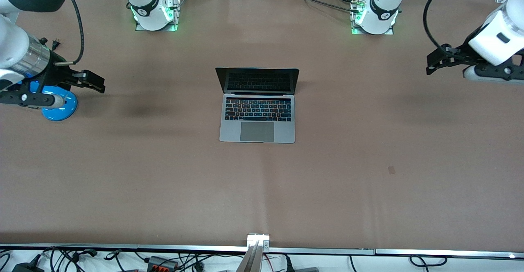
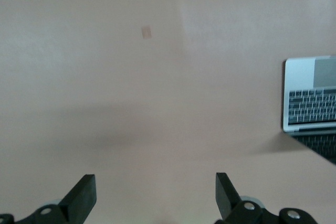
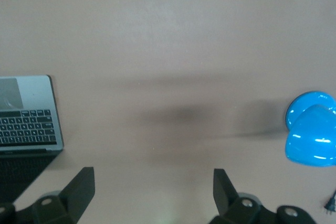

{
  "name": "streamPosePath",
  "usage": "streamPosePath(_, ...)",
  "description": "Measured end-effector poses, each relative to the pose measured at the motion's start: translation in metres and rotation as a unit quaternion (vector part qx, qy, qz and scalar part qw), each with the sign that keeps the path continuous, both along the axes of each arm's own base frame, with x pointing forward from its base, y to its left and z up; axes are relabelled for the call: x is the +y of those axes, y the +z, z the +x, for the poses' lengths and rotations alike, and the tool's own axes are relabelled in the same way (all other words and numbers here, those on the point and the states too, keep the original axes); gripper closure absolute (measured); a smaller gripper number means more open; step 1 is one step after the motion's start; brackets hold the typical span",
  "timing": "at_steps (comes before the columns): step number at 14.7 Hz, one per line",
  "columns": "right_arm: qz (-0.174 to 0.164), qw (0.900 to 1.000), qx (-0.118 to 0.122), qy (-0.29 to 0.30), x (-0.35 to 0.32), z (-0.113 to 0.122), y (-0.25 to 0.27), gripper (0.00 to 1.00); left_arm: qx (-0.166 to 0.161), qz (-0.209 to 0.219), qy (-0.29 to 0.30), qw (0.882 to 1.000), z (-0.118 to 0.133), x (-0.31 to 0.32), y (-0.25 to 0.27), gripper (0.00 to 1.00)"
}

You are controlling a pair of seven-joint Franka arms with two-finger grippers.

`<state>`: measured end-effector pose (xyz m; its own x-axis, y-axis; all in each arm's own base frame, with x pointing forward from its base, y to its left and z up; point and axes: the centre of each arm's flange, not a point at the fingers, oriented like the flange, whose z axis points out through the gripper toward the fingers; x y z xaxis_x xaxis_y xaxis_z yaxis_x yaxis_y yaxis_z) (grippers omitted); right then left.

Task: Close laptop with both arms from behind
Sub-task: 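Raise both grippers and move them toward the laptop's screen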

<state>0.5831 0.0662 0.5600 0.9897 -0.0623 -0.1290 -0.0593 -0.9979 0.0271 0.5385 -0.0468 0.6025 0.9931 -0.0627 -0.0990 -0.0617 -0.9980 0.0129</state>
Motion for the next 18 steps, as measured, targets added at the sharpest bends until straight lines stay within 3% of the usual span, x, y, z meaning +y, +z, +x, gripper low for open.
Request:
streamPosePath(4,0.010,0.999,0.035,0.016,0.021,0.008,-0.035,0.00,0.047,0.002,-0.001,0.999,0.003,0.000,-0.024,0.00)
streamPosePath(5,0.021,0.999,0.039,0.021,0.032,0.008,-0.039,0.07,0.051,0.003,-0.001,0.999,0.004,0.000,-0.026,0.00)
streamPosePath(8,0.039,0.998,0.039,0.022,0.054,0.004,-0.034,0.37,0.062,0.003,-0.002,0.998,0.003,-0.001,-0.030,0.26)
streamPosePath(9,0.039,0.998,0.038,0.021,0.057,0.002,-0.032,0.51,0.069,0.004,-0.003,0.998,0.002,-0.001,-0.032,0.36)
streamPosePath(12,0.039,0.998,0.035,0.019,0.057,0.002,-0.029,0.78,0.084,0.004,-0.008,0.996,-0.002,-0.006,-0.034,0.66)
streamPosePath(13,0.039,0.999,0.034,0.017,0.055,0.002,-0.028,0.92,0.088,0.002,-0.011,0.996,-0.003,-0.010,-0.034,0.76)
streamPosePath(14,0.039,0.999,0.033,0.016,0.053,0.002,-0.025,0.99,0.091,-0.001,-0.014,0.996,-0.005,-0.014,-0.035,0.88)
streamPosePath(15,0.038,0.998,0.036,0.017,0.052,0.000,-0.023,0.99,0.095,-0.002,-0.017,0.995,-0.006,-0.017,-0.035,0.97)
streamPosePath(18,0.036,0.997,0.065,0.025,0.053,-0.012,-0.019,0.99,0.103,-0.003,-0.021,0.994,-0.008,-0.021,-0.036,0.99)
